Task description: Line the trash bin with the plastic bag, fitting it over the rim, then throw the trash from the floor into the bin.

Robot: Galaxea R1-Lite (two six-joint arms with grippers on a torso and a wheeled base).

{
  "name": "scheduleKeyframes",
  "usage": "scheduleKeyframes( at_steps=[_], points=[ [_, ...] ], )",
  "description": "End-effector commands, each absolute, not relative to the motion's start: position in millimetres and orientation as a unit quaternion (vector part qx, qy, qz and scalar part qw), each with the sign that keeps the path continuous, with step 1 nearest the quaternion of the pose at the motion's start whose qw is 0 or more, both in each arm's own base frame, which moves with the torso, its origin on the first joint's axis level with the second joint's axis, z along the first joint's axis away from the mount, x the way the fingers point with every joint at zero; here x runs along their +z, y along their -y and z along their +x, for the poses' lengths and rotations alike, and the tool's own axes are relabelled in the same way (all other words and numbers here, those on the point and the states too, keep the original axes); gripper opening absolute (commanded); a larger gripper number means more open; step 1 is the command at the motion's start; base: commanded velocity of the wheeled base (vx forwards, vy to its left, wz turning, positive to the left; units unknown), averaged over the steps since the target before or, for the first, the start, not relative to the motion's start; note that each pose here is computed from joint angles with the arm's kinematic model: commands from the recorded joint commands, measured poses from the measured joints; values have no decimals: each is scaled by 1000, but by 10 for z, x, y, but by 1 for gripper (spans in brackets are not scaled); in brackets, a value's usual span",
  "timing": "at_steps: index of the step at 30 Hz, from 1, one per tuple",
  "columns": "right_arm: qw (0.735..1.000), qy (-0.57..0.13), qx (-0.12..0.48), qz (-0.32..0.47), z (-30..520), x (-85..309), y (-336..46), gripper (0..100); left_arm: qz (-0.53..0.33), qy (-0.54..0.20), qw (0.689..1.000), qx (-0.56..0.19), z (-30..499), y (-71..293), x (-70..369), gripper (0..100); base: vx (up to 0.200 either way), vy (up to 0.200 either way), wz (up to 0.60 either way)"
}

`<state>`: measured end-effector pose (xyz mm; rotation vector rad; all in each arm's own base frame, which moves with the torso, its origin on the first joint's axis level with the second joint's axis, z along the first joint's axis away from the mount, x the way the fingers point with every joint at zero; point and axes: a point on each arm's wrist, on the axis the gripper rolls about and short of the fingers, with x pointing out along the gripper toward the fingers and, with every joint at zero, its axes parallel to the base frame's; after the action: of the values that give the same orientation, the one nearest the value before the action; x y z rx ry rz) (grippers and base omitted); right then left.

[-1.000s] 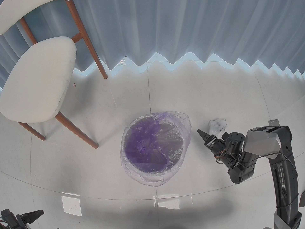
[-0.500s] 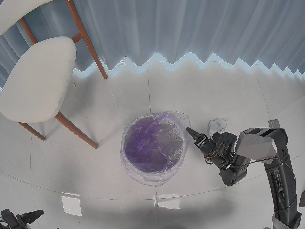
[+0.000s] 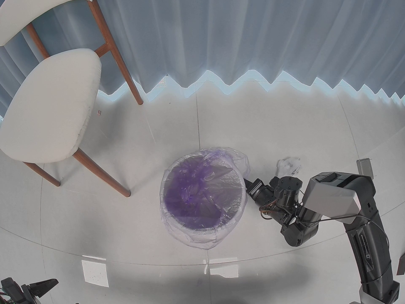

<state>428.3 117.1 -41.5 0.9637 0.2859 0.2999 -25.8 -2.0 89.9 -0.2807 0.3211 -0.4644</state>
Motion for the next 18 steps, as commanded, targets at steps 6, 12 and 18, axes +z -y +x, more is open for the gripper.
scheduleKeyframes(
  at_steps=[6,12,18],
  points=[
    [891,-152,118,412,4240,-597,-994,0,-139,-159,951,-228,-256,21,901,100,0,0,0],
    [902,-157,109,387,4229,-670,-923,0,-139,-153,951,-228,-267,19,898,100,0,0,0],
    [915,-167,93,355,4233,-678,-930,0,-140,-146,955,-218,-276,24,895,100,0,0,0]
  ],
)
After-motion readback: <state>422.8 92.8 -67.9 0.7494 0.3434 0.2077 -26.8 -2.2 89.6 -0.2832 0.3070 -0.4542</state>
